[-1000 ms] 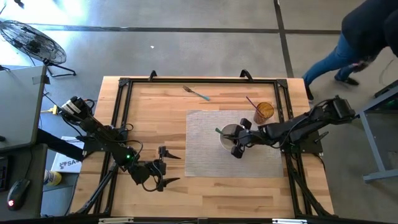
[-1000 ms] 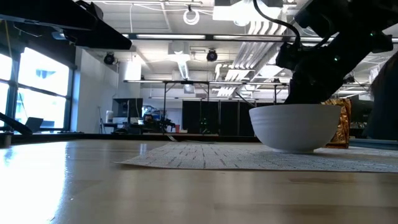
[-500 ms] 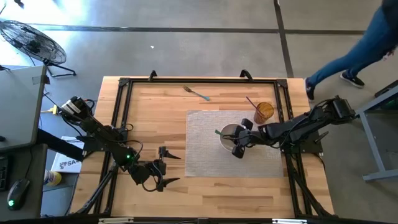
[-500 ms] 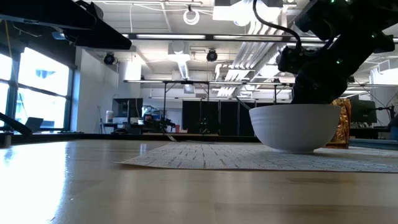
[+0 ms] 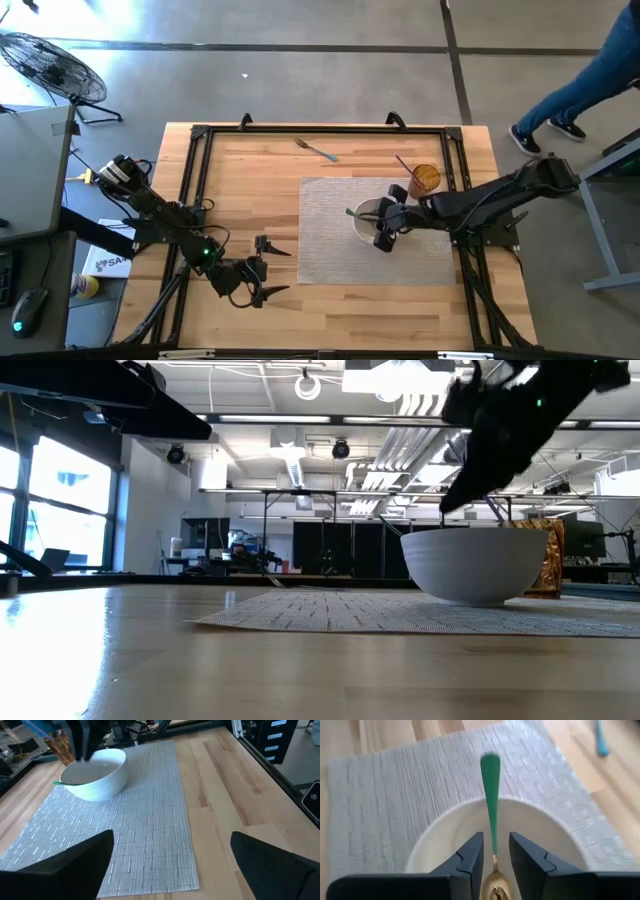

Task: Pick & Place Utensil
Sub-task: Put the blue fork into the white bowl on the gray mat

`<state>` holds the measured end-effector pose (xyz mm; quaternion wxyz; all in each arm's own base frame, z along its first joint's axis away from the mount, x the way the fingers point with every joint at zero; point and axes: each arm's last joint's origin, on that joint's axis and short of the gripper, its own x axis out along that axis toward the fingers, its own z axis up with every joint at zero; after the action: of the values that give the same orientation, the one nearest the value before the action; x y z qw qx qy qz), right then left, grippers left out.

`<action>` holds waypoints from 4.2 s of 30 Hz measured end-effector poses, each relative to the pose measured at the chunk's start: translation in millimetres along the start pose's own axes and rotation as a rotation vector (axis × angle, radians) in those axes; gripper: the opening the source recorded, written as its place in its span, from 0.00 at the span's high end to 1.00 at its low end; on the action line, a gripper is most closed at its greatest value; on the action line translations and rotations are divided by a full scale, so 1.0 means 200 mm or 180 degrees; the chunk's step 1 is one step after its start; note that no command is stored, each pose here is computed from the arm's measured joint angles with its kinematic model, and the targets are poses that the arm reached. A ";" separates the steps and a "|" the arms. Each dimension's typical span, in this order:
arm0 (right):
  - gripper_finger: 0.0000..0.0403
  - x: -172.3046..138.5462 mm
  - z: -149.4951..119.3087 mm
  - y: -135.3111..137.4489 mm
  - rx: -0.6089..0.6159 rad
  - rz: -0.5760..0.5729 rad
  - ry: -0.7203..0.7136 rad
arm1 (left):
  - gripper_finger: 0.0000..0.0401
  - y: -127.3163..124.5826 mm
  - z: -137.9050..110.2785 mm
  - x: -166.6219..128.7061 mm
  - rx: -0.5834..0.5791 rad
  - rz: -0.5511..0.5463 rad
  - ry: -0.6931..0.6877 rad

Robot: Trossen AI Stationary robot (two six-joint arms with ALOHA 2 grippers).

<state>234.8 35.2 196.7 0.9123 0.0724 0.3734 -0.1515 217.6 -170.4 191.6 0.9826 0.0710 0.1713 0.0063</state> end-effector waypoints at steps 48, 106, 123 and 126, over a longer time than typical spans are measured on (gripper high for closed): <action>0.78 -0.07 -0.06 0.58 -0.0830 0.0914 -0.1702 | 0.01 0.83 0.24 0.36 -0.1109 0.0444 0.0432; 0.78 -0.01 -0.01 0.52 -0.0957 0.0864 -0.1677 | 0.01 2.34 -0.27 0.76 -0.0478 -0.0018 0.2384; 0.78 -0.01 -0.01 0.52 -0.0925 0.0938 -0.1659 | 0.50 2.25 -0.28 0.82 -0.0212 -0.0208 0.2632; 0.78 -0.01 -0.01 0.52 -0.0919 0.0939 -0.1658 | 0.60 2.23 -0.28 0.83 -0.0208 -0.0230 0.2653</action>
<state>265.8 134.1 198.9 0.9901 -0.0454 0.1307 0.0234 359.4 285.7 146.7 0.8305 0.0251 0.5564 0.0055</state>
